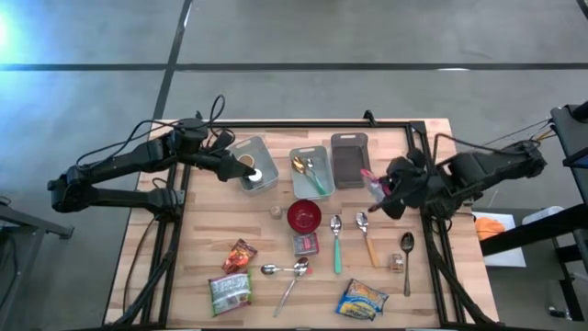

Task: Pick & Place Food Item
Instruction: Put the red noodle pack into the black bin

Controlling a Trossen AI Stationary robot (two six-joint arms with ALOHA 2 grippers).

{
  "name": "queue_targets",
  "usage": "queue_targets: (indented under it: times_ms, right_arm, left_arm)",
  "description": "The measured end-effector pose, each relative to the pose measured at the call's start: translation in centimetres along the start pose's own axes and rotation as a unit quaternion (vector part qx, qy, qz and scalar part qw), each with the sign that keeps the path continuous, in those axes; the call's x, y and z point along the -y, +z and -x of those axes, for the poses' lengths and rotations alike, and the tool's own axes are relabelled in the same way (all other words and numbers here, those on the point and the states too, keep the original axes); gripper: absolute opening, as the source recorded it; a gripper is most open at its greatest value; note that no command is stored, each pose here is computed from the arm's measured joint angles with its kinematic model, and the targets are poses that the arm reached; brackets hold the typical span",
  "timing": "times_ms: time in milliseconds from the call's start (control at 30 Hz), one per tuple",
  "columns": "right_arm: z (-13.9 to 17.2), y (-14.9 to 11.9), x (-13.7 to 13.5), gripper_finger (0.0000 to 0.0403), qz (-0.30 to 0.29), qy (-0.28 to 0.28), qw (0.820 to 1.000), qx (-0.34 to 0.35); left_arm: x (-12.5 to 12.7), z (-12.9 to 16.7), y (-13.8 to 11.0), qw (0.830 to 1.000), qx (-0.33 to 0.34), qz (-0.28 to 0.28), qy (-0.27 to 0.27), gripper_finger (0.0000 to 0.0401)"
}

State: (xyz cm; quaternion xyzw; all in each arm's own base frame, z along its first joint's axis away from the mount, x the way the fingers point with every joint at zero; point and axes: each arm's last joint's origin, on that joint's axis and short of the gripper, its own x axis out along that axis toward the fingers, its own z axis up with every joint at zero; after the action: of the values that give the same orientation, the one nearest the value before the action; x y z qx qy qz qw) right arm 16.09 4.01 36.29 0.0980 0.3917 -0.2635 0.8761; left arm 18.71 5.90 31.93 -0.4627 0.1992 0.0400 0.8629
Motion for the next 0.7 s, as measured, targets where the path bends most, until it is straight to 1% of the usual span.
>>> queue_targets:
  times_ms: [133,233,400,700]
  right_arm:
    - [0.4,1.7,1.3,0.0008,0.029,-0.016,0.999,0.012]
    - [0.2,2.7,2.5,0.0008,0.040,-0.018,0.999,0.002]
    - [-0.8,4.1,4.6,0.0008,0.041,0.011,0.999,-0.022]
    - [-2.9,6.4,7.8,0.0008,0.067,0.084,0.994,-0.009]
  left_arm:
    - [0.0,0.0,0.0,1.000,0.000,-0.005,0.000,0.0157]
    - [0.0,0.0,0.0,1.000,0.001,-0.009,0.001,0.0157]
    - [0.0,0.0,0.0,1.000,0.001,-0.013,0.001,0.0157]
    - [0.0,0.0,0.0,1.000,0.001,-0.016,0.001,0.0157]
